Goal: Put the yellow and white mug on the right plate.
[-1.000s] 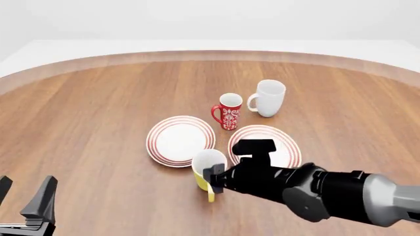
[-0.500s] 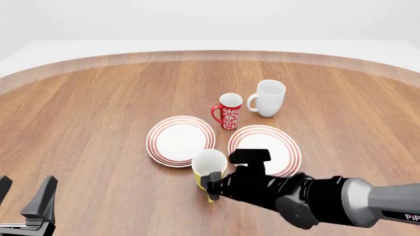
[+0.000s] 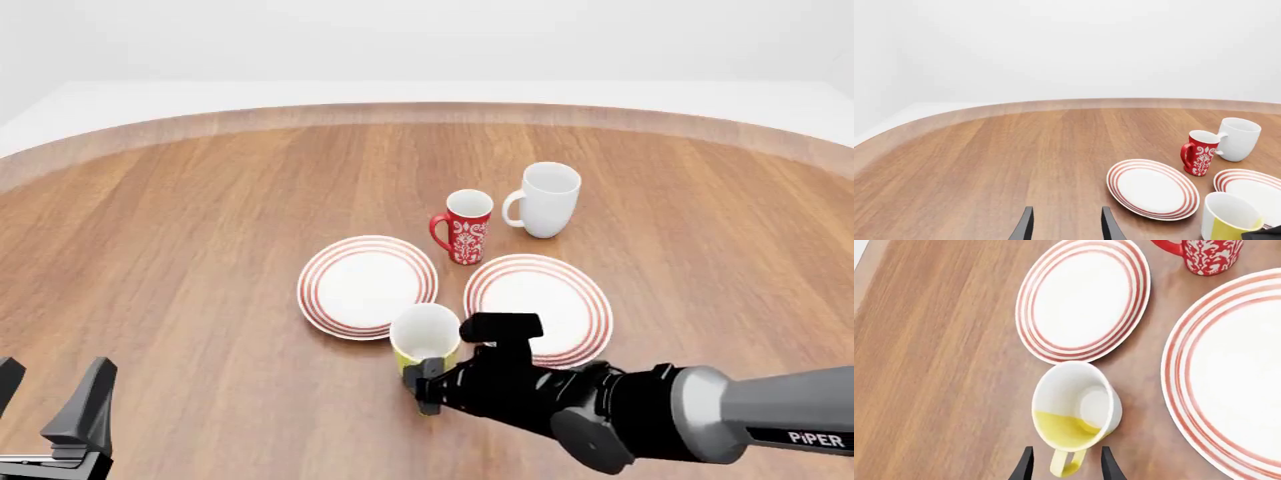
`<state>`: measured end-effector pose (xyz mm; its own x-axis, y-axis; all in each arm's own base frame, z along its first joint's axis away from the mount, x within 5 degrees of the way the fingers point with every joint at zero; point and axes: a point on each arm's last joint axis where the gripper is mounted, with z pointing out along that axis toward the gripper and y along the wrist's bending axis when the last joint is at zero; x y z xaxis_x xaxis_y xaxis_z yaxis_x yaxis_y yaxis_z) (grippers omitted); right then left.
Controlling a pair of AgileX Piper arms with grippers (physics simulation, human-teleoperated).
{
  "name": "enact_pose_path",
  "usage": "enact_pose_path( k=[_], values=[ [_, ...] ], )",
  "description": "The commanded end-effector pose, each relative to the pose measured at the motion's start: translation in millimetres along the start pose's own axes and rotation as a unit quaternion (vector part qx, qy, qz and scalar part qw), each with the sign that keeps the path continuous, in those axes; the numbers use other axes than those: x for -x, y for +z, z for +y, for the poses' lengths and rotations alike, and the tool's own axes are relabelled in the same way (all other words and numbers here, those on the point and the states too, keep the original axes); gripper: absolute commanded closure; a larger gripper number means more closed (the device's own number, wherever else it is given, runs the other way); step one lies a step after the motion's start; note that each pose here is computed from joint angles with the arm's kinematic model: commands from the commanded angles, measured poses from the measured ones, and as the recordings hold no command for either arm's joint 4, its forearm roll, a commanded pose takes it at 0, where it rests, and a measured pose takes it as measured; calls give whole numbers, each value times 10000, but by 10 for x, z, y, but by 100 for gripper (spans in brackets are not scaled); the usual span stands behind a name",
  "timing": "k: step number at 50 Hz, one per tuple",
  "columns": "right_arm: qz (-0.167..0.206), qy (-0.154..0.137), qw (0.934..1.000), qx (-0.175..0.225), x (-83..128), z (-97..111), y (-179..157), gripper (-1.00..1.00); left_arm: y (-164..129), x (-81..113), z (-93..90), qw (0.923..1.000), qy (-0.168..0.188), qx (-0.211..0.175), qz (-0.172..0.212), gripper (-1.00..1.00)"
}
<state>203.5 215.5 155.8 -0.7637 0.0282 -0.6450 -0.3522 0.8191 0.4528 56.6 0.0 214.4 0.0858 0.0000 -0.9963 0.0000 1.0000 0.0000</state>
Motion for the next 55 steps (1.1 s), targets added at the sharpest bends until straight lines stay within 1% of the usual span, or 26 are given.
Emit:
enact_pose_path(
  k=[1, 7, 20, 37, 38, 48, 55],
  values=[
    [15, 43, 10000, 37, -59, -6, 47, -100, 0, 0, 0, 10000, 0, 0, 0, -100],
    [10, 66, 10000, 37, -73, -19, 50, -100, 0, 0, 0, 10000, 0, 0, 0, -100],
    [72, 158, 9998, 78, -200, -45, 81, -100, 0, 0, 0, 10000, 0, 0, 0, -100],
    [68, 189, 9997, 112, -221, -37, 108, -100, 0, 0, 0, 10000, 0, 0, 0, -100],
    [61, 174, 9998, 97, -209, -43, 105, 100, 0, 0, 0, 10000, 0, 0, 0, -100],
    [13, 146, 9999, 81, -166, -50, 83, 100, 0, 0, 0, 10000, 0, 0, 0, -100],
    [-69, 62, 10000, 30, -73, -65, 17, 100, 0, 0, 0, 10000, 0, 0, 0, -100]
  ],
)
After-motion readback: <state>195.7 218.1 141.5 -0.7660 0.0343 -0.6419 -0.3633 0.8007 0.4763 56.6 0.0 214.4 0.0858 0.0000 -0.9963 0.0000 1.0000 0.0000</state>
